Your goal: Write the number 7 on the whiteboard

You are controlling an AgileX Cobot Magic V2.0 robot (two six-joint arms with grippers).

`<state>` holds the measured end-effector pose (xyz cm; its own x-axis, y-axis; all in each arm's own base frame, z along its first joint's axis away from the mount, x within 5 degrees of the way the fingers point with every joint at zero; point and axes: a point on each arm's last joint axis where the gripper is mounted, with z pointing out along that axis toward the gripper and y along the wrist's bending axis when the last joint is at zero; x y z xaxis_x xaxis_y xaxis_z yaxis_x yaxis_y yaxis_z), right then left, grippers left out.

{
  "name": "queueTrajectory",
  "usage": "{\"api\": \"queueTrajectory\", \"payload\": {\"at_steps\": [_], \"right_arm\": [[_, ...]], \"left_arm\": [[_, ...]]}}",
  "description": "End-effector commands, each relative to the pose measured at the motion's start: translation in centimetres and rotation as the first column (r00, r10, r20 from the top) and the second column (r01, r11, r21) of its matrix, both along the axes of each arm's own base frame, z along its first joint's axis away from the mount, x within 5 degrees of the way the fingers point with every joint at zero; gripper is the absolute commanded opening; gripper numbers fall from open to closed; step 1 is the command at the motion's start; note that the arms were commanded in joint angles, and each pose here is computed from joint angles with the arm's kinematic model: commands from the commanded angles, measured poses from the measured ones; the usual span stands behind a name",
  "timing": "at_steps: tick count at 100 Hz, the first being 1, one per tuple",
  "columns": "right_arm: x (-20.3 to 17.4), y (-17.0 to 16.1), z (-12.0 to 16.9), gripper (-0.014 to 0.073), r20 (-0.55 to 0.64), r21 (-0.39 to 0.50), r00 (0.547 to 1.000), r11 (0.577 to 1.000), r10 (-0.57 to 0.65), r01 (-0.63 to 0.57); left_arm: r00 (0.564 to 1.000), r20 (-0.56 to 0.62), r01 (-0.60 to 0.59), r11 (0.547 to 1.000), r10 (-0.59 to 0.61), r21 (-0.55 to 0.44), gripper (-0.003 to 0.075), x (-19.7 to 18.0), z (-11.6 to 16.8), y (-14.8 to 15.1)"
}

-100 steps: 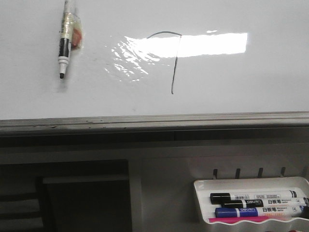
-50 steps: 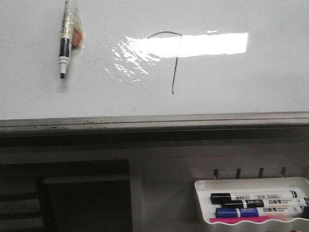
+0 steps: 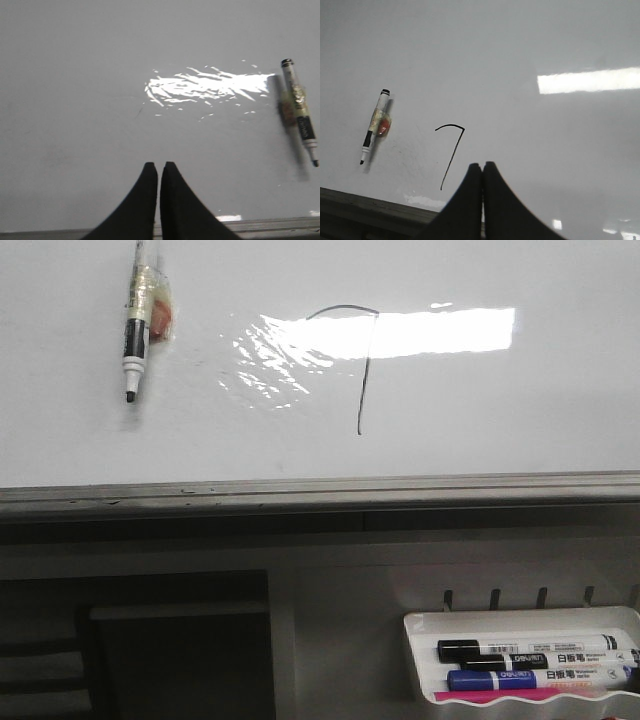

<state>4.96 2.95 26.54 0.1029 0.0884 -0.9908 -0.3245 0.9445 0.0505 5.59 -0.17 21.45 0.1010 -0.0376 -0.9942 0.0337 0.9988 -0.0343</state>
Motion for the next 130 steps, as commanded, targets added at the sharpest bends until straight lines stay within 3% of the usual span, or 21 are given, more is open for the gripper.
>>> {"api": "queueTrajectory", "payload": {"at_steps": [1,14,41,122,130], "right_arm": [[0.0,-0.2,0.9,-0.0064,0.019,0.025,1.0,0.999,-0.02,0.02],[0.0,-0.2,0.9,-0.0064,0.02,0.026,1.0,0.999,-0.023,0.022],[0.0,-0.2,0.9,-0.0064,0.02,0.026,1.0,0.999,-0.023,0.022],[0.0,-0.2,0.9,-0.0064,0.02,0.026,1.0,0.999,-0.023,0.022],[0.1,-0.6,0.9,-0.0064,0.025,0.034,0.998,0.997,-0.063,0.062]], "left_arm": [[0.994,0.095,-0.044,0.999,0.045,-0.016,-0.002,-0.3,0.1,0.3],[0.999,0.019,-0.05,0.999,0.05,-0.01,-0.002,-0.1,-0.8,0.3],[0.999,-0.017,-0.047,0.999,0.047,-0.016,-0.002,-0.1,-1.2,0.3],[0.999,0.0,-0.048,0.999,0.048,-0.017,-0.002,-0.1,-1.0,0.3],[0.999,0.0,-0.048,0.999,0.048,-0.017,-0.002,-0.1,-1.0,0.3]]}}
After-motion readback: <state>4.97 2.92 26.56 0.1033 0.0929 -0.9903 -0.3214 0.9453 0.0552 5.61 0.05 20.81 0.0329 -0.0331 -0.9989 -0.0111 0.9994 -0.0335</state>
